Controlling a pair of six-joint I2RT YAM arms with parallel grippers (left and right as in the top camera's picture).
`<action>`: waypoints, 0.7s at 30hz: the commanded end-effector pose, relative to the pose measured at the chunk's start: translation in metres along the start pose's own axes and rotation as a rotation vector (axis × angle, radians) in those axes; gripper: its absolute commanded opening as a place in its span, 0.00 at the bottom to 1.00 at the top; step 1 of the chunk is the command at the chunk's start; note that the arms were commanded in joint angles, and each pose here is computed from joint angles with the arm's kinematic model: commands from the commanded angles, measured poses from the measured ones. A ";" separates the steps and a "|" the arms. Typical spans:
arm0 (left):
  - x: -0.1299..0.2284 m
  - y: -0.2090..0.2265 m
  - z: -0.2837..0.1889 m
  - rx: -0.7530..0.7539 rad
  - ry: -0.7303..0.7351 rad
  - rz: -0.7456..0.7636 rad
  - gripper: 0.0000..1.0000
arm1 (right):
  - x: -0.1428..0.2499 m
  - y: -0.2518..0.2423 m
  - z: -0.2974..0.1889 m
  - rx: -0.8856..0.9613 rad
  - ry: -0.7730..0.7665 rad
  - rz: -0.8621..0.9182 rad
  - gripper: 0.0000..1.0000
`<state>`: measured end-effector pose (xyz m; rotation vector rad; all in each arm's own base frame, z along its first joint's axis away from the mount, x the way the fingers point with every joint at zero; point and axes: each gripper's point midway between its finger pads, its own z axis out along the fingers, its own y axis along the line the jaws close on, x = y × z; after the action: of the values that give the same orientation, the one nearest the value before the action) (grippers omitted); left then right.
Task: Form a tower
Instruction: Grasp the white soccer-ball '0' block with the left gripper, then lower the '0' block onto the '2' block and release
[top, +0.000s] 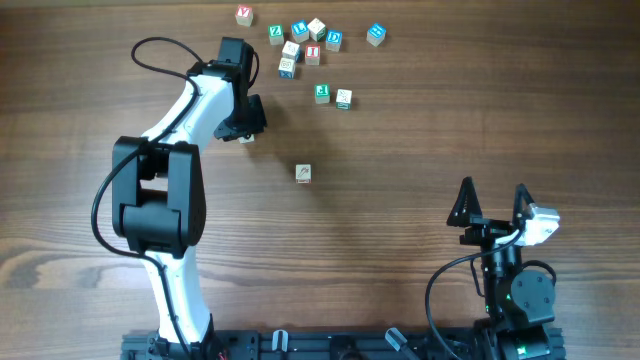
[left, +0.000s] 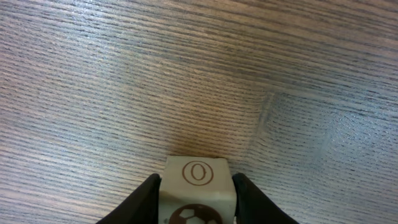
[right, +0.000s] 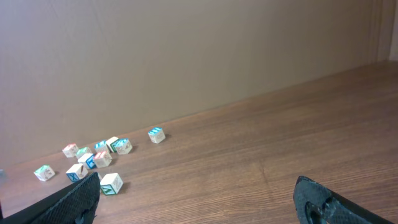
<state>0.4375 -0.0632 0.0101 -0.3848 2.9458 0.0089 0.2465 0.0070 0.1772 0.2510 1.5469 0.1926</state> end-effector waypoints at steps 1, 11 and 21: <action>-0.001 0.003 0.003 -0.009 -0.001 0.026 0.37 | -0.003 -0.002 0.000 0.011 -0.013 -0.015 1.00; 0.000 -0.017 -0.113 0.183 -0.120 0.033 0.30 | -0.003 -0.002 0.000 0.011 -0.013 -0.015 1.00; 0.087 -0.054 -0.124 0.151 0.075 0.137 0.29 | -0.003 -0.002 0.000 0.012 -0.013 -0.015 1.00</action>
<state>0.3596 -0.1237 0.1241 -0.1608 2.9940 -0.1950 0.2465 0.0070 0.1770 0.2510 1.5473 0.1925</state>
